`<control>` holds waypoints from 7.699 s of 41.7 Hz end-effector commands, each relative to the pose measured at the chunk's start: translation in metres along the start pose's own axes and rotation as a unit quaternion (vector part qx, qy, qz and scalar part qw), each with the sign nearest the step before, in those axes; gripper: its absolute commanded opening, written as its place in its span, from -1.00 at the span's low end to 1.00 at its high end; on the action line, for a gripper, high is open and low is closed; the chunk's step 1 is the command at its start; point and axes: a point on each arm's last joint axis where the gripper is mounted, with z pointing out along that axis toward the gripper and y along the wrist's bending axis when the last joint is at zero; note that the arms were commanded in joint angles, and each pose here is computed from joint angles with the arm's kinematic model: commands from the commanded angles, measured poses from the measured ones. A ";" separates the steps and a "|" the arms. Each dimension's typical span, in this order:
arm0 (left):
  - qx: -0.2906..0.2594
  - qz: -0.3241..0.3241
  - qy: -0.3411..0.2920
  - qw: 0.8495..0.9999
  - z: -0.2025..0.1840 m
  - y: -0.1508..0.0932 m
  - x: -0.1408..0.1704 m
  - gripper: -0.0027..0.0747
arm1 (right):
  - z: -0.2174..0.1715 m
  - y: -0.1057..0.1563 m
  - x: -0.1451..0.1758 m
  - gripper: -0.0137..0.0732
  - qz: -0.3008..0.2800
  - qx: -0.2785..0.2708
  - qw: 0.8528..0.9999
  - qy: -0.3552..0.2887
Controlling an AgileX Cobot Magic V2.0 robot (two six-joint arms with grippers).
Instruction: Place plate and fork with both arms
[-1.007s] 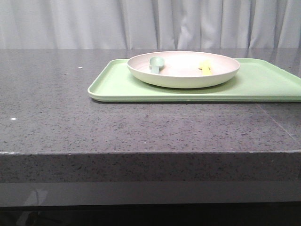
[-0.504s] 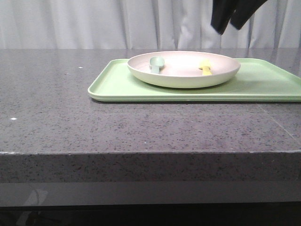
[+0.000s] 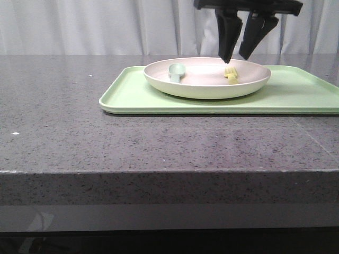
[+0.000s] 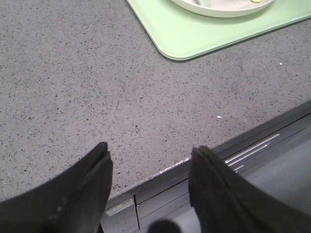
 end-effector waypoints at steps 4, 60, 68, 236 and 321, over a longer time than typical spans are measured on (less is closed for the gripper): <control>0.001 0.000 -0.045 0.999 -0.005 -0.001 -0.012 0.02 | -0.023 -0.009 -0.012 0.05 0.035 -0.003 0.999 -0.036; 0.001 0.000 -0.045 0.999 -0.005 -0.001 -0.012 0.02 | 0.025 -0.018 -0.027 -0.60 0.076 -0.007 0.997 -0.006; 0.001 0.000 -0.045 0.999 -0.005 -0.001 -0.012 0.02 | 0.022 -0.018 -0.027 -0.60 0.075 -0.007 0.997 -0.008; 0.001 0.000 -0.045 0.999 -0.005 -0.001 -0.012 0.02 | -0.201 -0.057 0.248 -0.01 -0.036 0.039 0.970 -0.236; -0.050 -0.025 -0.157 0.986 -0.019 0.008 0.005 -0.98 | -0.199 -0.065 0.327 -0.96 -0.015 0.050 0.953 -0.298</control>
